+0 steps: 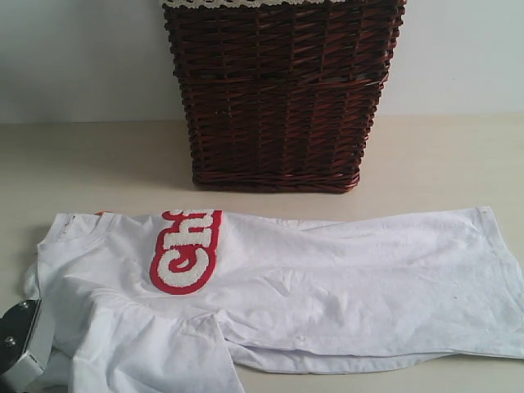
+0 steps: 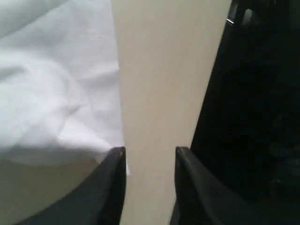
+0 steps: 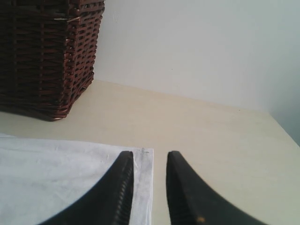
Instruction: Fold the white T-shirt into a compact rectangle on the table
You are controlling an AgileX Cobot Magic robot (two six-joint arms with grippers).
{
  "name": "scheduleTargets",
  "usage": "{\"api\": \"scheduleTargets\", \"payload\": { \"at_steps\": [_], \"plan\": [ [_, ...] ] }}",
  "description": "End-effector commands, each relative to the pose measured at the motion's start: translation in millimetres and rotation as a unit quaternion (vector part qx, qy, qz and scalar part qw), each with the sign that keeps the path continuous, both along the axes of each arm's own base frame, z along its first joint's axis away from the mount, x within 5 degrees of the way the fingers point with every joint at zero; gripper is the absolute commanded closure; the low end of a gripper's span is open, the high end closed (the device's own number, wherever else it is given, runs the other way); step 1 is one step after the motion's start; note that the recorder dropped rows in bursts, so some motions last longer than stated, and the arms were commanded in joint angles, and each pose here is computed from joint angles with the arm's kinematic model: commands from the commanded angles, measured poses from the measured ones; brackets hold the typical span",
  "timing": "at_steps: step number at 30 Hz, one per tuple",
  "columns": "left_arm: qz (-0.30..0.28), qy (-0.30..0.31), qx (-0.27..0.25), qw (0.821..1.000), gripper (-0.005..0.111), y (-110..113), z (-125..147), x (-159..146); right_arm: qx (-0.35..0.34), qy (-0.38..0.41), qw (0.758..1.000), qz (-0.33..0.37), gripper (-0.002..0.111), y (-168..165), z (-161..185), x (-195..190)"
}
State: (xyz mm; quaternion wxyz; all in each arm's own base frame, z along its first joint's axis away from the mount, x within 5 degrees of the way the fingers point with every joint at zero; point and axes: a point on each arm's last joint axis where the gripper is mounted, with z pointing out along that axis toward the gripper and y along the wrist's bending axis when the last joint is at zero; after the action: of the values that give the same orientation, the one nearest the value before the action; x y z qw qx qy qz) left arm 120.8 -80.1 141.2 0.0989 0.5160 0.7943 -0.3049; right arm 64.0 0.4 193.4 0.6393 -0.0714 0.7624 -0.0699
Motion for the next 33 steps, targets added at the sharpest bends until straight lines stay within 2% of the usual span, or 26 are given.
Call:
{"api": "scheduleTargets", "payload": {
  "at_steps": [1,6,9,10,12,15,19,22,26,33],
  "plan": [
    [0.011,0.0,-0.005,1.0,0.071,-2.0,0.7,2.2,0.0,-0.003,1.0,-0.004,0.083,-0.6,-0.1,0.1],
    [0.036,-0.019,-0.002,0.999,0.071,-2.0,0.0,7.5,0.0,-0.003,1.0,-0.004,0.083,-0.6,-0.1,0.1],
    [0.054,-0.06,0.039,0.996,0.071,4.0,-4.6,15.4,0.0,-0.003,1.0,-0.004,0.083,-0.6,-0.1,0.1],
    [0.109,-0.087,0.071,0.988,0.071,9.4,-7.1,24.9,0.0,-0.003,1.0,-0.004,0.083,-0.6,-0.1,0.1],
    [0.169,-0.083,0.087,0.978,0.071,12.7,-8.1,29.9,0.0,-0.003,1.0,-0.004,0.083,-0.6,-0.1,0.1],
    [0.142,-0.035,0.076,0.986,0.071,9.4,-7.5,20.2,0.0,-0.003,1.0,-0.004,0.083,-0.6,-0.1,0.1],
    [0.135,-0.023,0.136,0.981,0.071,19.2,-12.1,16.5,0.0,-0.003,1.0,-0.004,0.083,-0.6,-0.1,0.1],
    [0.16,-0.01,0.102,0.982,0.071,13.2,-10.5,18.3,0.0,-0.003,1.0,-0.004,0.083,-0.6,-0.1,0.1],
    [0.149,0.006,0.052,0.987,0.071,4.0,-12.1,19.7,0.0,-0.003,1.0,-0.004,0.083,-0.6,-0.1,0.1],
    [0.163,0.033,0.051,0.985,0.072,1.7,-26.9,24.8,0.0,-0.003,1.0,-0.004,0.083,-0.6,-0.1,0.1]
  ]
}}
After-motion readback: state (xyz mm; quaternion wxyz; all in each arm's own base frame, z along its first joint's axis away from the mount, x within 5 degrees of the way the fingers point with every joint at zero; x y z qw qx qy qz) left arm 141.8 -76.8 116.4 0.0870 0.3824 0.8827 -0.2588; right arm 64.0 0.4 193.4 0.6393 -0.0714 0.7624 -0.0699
